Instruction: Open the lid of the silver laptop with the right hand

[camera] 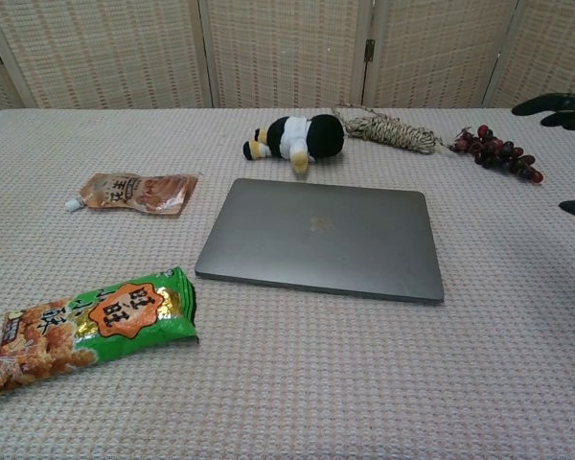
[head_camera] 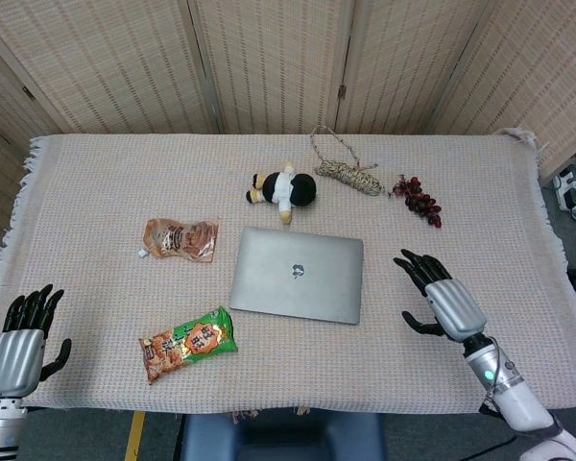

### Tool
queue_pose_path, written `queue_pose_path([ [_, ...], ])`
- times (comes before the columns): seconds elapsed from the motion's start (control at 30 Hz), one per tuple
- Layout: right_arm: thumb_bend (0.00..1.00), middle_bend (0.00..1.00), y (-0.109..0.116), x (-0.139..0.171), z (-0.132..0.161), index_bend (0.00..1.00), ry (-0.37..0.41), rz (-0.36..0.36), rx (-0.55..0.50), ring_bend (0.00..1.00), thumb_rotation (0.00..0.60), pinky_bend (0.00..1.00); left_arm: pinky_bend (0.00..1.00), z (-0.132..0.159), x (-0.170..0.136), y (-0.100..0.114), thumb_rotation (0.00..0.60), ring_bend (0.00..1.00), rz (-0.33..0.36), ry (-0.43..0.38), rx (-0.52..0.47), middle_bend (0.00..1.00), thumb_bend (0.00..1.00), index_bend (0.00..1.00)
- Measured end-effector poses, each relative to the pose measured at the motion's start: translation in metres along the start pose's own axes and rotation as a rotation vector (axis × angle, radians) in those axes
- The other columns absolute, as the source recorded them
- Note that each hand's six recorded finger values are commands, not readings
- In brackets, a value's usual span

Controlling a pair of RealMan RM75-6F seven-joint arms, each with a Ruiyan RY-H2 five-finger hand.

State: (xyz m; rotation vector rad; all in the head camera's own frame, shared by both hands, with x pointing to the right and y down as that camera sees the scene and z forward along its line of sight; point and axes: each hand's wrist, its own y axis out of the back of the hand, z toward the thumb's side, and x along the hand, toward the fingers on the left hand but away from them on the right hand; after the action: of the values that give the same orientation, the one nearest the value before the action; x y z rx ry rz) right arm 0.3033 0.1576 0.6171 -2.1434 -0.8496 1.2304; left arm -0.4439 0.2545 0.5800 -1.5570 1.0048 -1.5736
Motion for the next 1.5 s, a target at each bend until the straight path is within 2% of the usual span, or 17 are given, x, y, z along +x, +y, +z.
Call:
queue_pose_path([
  [0.17, 0.67, 0.04, -0.007, -0.049, 0.024, 0.00, 0.029, 0.131, -0.063, 0.08, 0.600, 0.00, 0.00, -0.001, -0.003, -0.001, 0.600, 0.00, -0.004, 0.005, 0.001, 0.05, 0.48, 0.01],
  [0.23, 0.77, 0.08, -0.011, -0.071, 0.033, 0.00, 0.030, 0.199, -0.087, 0.11, 0.600, 0.00, 0.00, -0.003, -0.004, -0.001, 0.600, 0.00, -0.005, 0.010, 0.000, 0.05, 0.48, 0.01],
  [0.33, 0.82, 0.12, -0.013, -0.104, 0.048, 0.00, 0.023, 0.282, -0.112, 0.12, 0.598, 0.00, 0.00, -0.005, -0.006, -0.002, 0.600, 0.00, -0.009, 0.017, 0.000, 0.05, 0.48, 0.01],
  [0.43, 0.86, 0.15, -0.009, -0.138, 0.062, 0.00, 0.014, 0.309, -0.127, 0.12, 0.587, 0.00, 0.00, -0.007, -0.007, -0.004, 0.600, 0.00, -0.016, 0.022, 0.000, 0.05, 0.48, 0.01],
  [0.67, 0.87, 0.15, -0.009, -0.196, 0.083, 0.00, -0.026, 0.324, -0.109, 0.11, 0.536, 0.00, 0.00, -0.008, -0.007, -0.005, 0.600, 0.00, -0.017, 0.023, -0.003, 0.05, 0.48, 0.01],
  [0.9, 0.87, 0.15, -0.028, -0.231, 0.086, 0.00, -0.106, 0.355, -0.082, 0.11, 0.535, 0.00, 0.00, -0.011, -0.008, -0.005, 0.600, 0.00, -0.019, 0.028, -0.002, 0.05, 0.48, 0.01],
  [1.17, 0.87, 0.16, -0.058, -0.248, 0.087, 0.00, -0.152, 0.405, -0.049, 0.10, 0.534, 0.00, 0.00, -0.017, -0.010, -0.009, 0.600, 0.00, -0.035, 0.047, -0.006, 0.05, 0.48, 0.01],
  [1.5, 0.87, 0.16, -0.071, -0.259, 0.096, 0.00, -0.153, 0.427, -0.020, 0.09, 0.534, 0.00, 0.00, -0.018, -0.009, -0.010, 0.600, 0.00, -0.039, 0.045, -0.009, 0.05, 0.48, 0.01],
])
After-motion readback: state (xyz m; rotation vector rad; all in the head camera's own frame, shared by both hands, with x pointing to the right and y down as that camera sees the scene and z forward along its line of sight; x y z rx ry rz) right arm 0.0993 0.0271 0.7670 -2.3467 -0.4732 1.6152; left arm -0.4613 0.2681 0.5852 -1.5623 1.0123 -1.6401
